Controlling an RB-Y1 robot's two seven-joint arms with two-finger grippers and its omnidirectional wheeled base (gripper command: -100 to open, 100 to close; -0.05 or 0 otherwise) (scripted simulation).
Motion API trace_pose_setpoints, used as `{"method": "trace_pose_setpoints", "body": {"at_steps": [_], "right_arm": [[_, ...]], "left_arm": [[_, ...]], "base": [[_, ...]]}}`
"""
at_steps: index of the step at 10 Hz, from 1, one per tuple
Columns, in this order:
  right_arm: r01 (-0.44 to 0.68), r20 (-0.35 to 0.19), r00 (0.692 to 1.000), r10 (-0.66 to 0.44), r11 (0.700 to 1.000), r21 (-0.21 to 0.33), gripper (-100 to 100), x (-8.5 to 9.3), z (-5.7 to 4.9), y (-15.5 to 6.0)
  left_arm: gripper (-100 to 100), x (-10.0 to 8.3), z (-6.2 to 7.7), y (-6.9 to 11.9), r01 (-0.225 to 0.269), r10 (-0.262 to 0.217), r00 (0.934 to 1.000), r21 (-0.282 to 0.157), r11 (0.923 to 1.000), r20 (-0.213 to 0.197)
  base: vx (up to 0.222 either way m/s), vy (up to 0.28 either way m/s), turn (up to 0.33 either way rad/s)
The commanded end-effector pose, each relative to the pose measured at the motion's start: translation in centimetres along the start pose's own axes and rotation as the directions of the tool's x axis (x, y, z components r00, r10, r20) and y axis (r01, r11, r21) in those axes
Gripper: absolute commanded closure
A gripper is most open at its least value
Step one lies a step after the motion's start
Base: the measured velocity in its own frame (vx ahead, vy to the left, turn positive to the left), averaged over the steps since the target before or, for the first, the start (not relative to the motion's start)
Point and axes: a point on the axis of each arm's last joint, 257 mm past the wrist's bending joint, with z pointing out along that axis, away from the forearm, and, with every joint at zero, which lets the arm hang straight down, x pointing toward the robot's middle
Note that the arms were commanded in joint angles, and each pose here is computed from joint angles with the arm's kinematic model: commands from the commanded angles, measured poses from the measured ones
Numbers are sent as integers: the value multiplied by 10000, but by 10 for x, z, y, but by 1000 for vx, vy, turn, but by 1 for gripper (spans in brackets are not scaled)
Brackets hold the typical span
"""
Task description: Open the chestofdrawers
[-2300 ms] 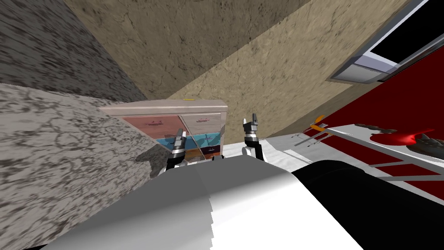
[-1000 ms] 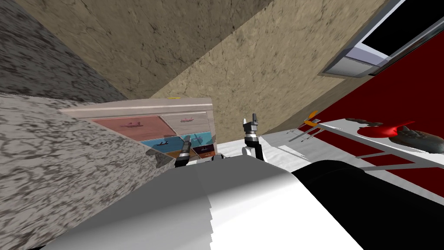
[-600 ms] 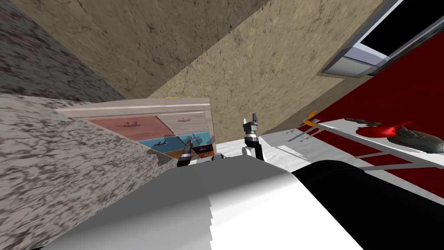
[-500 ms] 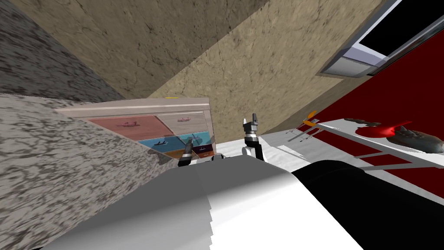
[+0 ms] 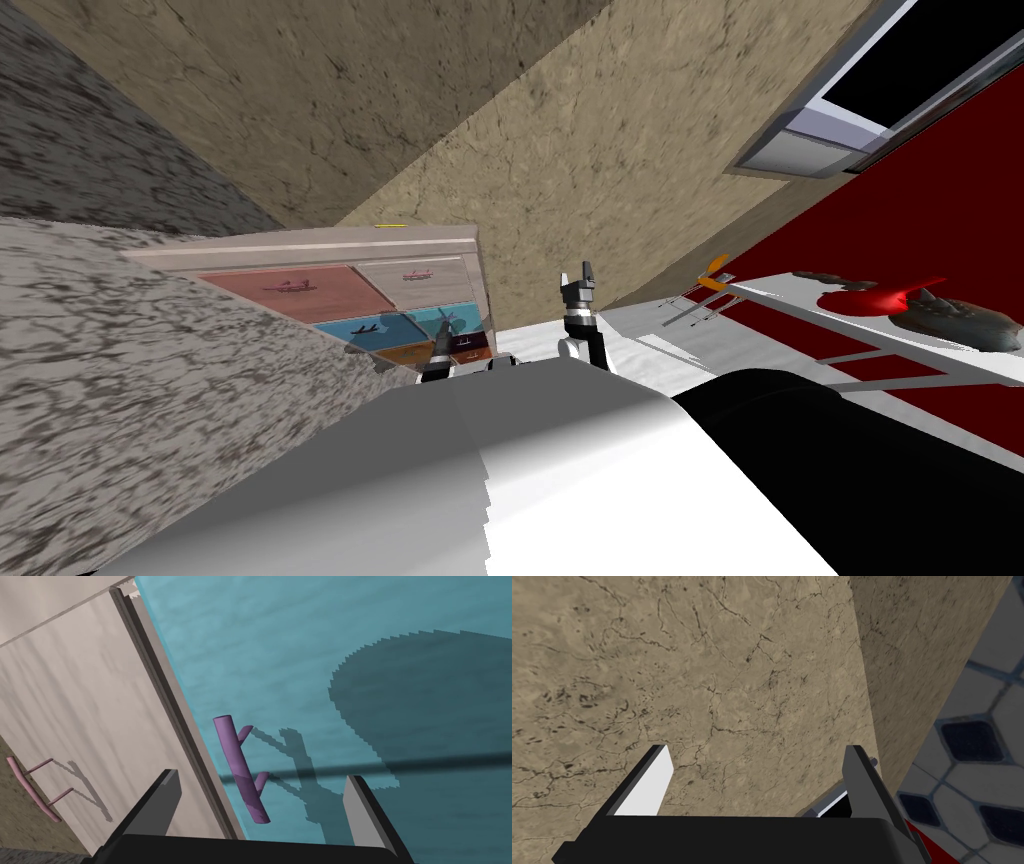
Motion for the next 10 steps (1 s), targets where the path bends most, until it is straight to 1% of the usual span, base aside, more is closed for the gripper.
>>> {"method": "trace_pose_setpoints", "body": {"at_steps": [1,2,3,4,5,6,9,10], "right_arm": [[0,0,10000,0,10000,0,0,0,0,0],[1,0,10000,-1,10000,1,0,0,0,0],[1,0,10000,-1,10000,1,0,0,0,0],[1,0,10000,-1,10000,0,0,0,0,0],[1,0,10000,-1,10000,0,0,0,0,0],[-1,0,10000,1,10000,0,0,0,0,0],[-2,-1,10000,2,10000,-2,0,0,0,0],[-2,-1,10000,2,10000,-2,0,0,0,0]], "left_arm": [[-100,-2,6,-4,3,-3,10000,-8,10000,22],[-100,-4,9,-7,-4,4,10000,-11,10000,31],[-100,-3,7,-5,-1,1,10000,13,10000,29],[100,0,1,-1,14,-14,10000,-4,10000,10],[100,-1,4,-2,11,-11,10000,-25,10000,15],[100,-1,3,-7,15,-15,10000,38,10000,-14],[100,-1,2,-11,17,-17,10000,34,10000,-50],[100,-1,2,-10,15,-15,10000,39,10000,-41]], "base": [[29,-4,-11],[60,-1,-19],[30,1,-4],[-29,2,23],[-23,0,10],[-136,-14,15],[-172,-7,13],[-80,1,1]]}}
